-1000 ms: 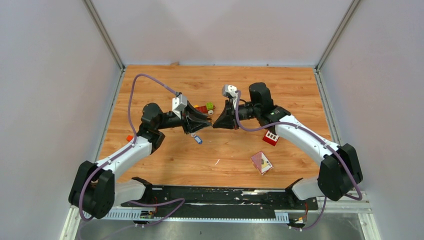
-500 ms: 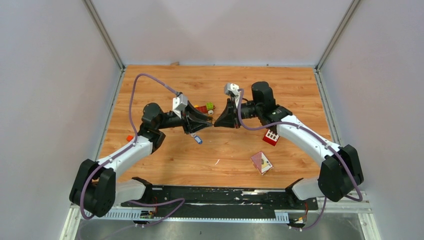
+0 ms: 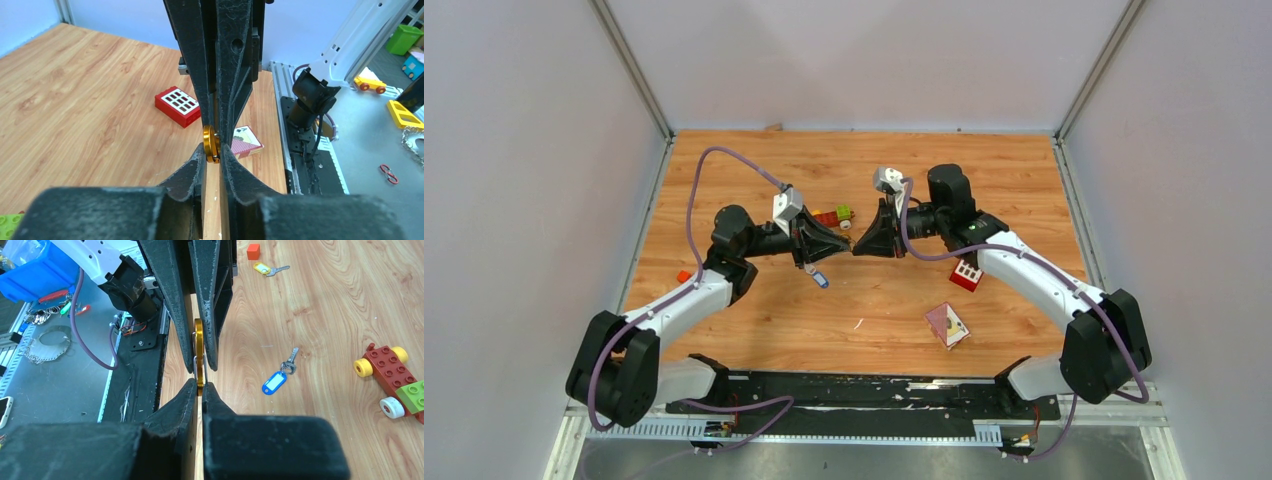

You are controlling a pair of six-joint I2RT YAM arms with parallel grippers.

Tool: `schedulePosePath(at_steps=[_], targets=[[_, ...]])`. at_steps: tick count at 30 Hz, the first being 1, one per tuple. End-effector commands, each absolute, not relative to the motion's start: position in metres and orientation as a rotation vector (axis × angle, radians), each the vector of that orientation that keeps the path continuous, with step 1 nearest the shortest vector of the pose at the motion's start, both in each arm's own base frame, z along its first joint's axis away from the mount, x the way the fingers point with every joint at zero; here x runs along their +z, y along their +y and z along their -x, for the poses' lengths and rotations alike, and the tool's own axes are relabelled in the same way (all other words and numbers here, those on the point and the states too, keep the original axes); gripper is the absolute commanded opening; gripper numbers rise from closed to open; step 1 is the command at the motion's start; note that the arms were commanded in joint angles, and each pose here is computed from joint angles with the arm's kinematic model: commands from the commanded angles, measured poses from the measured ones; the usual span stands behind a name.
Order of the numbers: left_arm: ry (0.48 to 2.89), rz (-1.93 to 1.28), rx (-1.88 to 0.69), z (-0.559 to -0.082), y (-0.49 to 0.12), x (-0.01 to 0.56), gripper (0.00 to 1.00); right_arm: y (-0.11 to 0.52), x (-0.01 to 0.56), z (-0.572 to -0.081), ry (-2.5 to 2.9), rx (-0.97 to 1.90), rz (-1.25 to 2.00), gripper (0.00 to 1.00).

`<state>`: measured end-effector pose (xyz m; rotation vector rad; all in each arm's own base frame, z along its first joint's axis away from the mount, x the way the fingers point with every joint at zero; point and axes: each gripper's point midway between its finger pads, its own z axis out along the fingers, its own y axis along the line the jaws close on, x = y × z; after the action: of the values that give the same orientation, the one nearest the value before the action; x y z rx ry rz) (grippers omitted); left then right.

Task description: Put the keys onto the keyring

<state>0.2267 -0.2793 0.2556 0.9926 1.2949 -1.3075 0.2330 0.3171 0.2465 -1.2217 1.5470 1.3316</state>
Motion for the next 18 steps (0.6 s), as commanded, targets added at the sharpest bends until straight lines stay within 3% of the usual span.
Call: schedulePosePath(at_steps=[1, 5, 8, 14, 18], targets=[[1.246, -1.024, -1.325, -0.220, -0.283, 0.265, 0.15, 0.317, 0.263, -0.236, 1.469, 1.308, 1.223, 0.00], [1.254, -1.022, -1.323, -0.221, -0.283, 0.264, 0.01, 0.316, 0.261, -0.238, 1.472, 1.294, 1.223, 0.00], [1.265, -1.026, -1.307, -0.222, -0.282, 0.263, 0.00, 0.315, 0.259, -0.240, 1.468, 1.258, 1.229, 0.03], [1.329, -1.120, -1.226, -0.223, -0.279, 0.250, 0.00, 0.305, 0.259, -0.246, 1.493, 1.114, 1.298, 0.37], [1.336, -1.247, -1.139, -0.213, -0.276, 0.235, 0.00, 0.302, 0.274, -0.236, 1.414, 1.104, 1.328, 0.43]])
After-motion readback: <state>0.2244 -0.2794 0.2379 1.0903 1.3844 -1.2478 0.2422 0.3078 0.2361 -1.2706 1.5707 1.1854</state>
